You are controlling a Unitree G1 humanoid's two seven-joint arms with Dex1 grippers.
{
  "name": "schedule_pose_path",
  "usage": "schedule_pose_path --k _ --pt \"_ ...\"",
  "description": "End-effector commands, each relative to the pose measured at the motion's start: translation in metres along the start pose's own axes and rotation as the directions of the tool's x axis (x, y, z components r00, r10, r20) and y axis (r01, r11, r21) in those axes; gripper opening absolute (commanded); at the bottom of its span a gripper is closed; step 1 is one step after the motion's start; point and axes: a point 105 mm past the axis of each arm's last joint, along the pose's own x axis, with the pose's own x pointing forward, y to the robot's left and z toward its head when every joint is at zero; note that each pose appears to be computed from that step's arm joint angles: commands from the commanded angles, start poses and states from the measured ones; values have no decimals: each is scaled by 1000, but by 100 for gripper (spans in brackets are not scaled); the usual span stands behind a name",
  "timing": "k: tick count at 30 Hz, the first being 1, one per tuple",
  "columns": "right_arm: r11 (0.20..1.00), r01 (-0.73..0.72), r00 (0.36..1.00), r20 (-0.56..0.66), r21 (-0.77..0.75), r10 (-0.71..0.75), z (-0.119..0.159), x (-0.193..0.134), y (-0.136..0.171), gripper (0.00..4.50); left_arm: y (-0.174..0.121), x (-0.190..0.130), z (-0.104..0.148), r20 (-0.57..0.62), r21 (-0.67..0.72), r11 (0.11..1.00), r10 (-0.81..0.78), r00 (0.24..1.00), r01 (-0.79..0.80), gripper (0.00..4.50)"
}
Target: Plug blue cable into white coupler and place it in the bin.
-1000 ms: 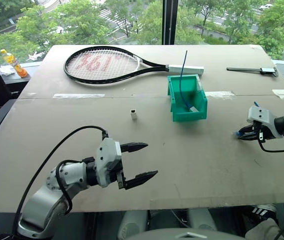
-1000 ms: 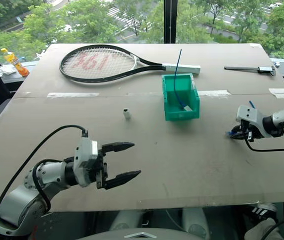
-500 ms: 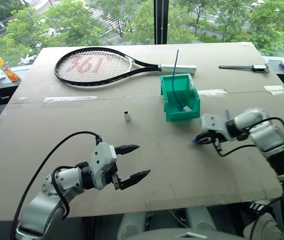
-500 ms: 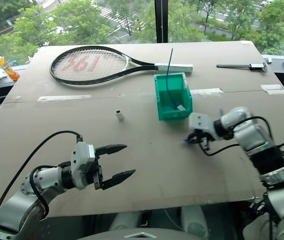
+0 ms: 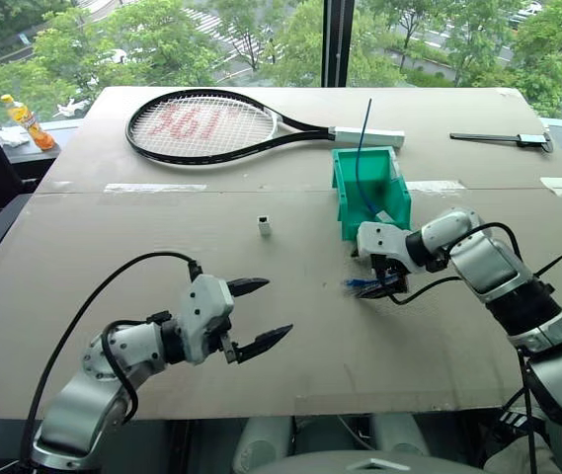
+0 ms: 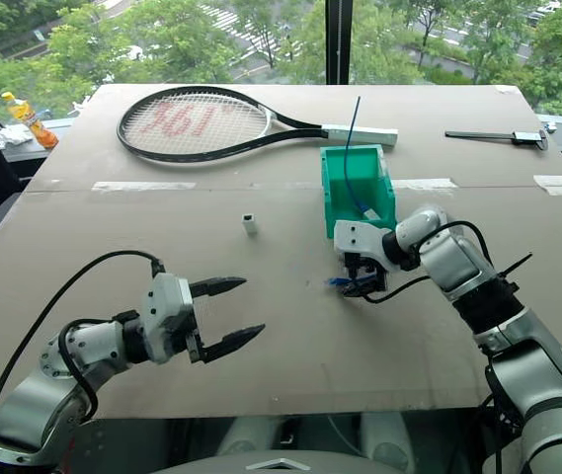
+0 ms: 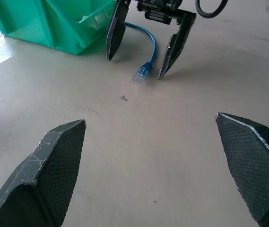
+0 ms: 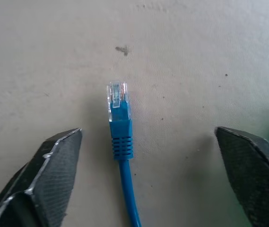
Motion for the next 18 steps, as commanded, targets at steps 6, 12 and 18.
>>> schedule_pose_path --k 6,12,18 --pt "974 224 928 311 -21 -207 2 -69 36 442 17 32 12 -11 62 988 -138 990 138 450" --pt "887 453 809 375 90 -452 -15 -98 71 442 30 63 8 -42 106 969 -221 974 225 450" --pt "794 557 723 327 246 -609 -29 -109 94 442 36 100 8 -54 159 947 -275 960 280 450"
